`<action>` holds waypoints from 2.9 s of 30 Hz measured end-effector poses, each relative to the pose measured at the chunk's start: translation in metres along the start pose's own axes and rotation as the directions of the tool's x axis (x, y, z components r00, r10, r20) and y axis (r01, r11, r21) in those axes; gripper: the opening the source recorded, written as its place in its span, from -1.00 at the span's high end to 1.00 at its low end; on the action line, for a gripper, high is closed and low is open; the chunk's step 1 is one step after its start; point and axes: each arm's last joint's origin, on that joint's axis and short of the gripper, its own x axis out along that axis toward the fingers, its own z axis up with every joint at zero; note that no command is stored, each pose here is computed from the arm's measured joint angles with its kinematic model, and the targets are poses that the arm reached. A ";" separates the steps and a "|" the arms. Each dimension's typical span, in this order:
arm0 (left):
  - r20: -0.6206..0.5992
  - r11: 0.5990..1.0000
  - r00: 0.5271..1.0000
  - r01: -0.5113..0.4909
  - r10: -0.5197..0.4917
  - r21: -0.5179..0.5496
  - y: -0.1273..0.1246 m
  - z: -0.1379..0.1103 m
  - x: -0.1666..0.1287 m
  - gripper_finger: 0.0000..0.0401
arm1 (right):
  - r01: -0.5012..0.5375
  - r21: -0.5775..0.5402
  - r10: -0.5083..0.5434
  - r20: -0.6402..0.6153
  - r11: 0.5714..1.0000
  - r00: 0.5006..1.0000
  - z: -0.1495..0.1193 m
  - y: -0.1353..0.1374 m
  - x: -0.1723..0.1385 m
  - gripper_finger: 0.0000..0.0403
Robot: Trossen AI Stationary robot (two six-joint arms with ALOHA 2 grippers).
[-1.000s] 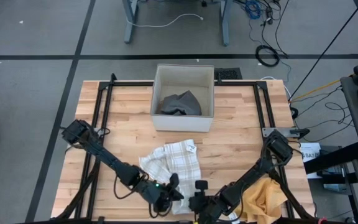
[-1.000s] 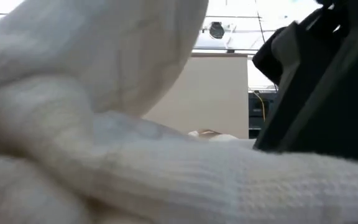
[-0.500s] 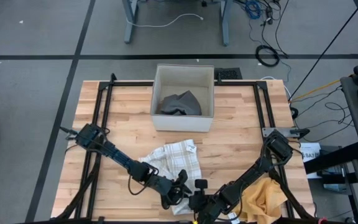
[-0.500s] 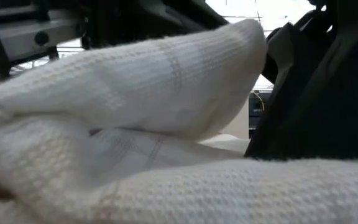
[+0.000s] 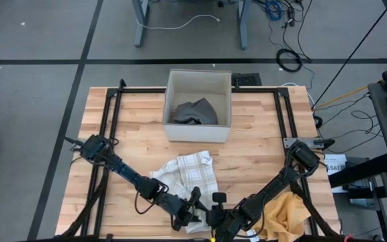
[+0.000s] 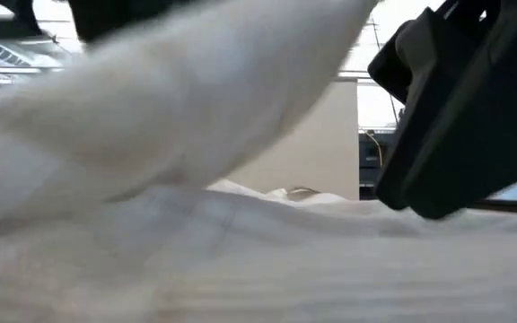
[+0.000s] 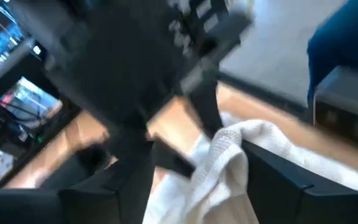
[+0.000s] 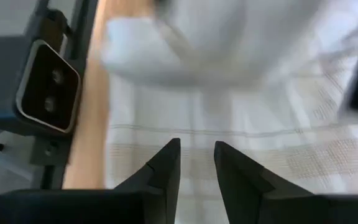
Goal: Fold towel
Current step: Fold the white patterned towel
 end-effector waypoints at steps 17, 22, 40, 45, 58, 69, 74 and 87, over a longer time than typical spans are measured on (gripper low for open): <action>-0.079 0.992 0.996 -0.047 0.038 -0.114 0.006 0.003 -0.008 -0.37 | 0.002 -0.010 -0.002 -0.010 1.000 1.000 -0.001 0.000 0.001 0.56; -0.198 0.998 0.979 -0.052 0.043 -0.043 -0.005 0.014 -0.026 -0.37 | 0.006 -0.012 -0.006 -0.016 1.000 1.000 -0.002 -0.001 0.001 0.56; -0.812 0.982 0.564 -0.009 -0.150 -0.187 -0.058 -0.020 -0.097 -0.37 | 0.014 -0.020 -0.014 -0.020 1.000 1.000 -0.003 -0.001 0.001 0.56; -0.835 0.982 0.531 -0.026 -0.145 -0.187 -0.050 -0.026 -0.097 -0.37 | 0.014 -0.019 -0.014 -0.019 1.000 1.000 -0.002 -0.001 0.001 0.56; -0.796 0.920 0.492 0.026 -0.353 -0.392 -0.030 -0.064 -0.089 0.31 | 0.015 -0.019 -0.015 -0.018 1.000 1.000 -0.002 -0.001 0.001 0.56; -0.820 0.970 0.523 0.067 -0.235 -0.235 -0.026 -0.035 -0.091 0.96 | 0.015 -0.019 -0.015 -0.018 1.000 1.000 -0.002 -0.001 0.000 0.56; -0.790 0.990 0.601 0.020 -0.121 -0.137 -0.009 -0.009 -0.100 0.97 | 0.013 -0.019 -0.014 -0.019 1.000 1.000 -0.002 -0.001 0.000 0.56; -0.677 0.988 0.724 -0.150 0.132 0.033 0.062 0.005 -0.082 0.99 | 0.009 -0.009 -0.009 -0.020 1.000 1.000 -0.002 -0.001 0.000 0.56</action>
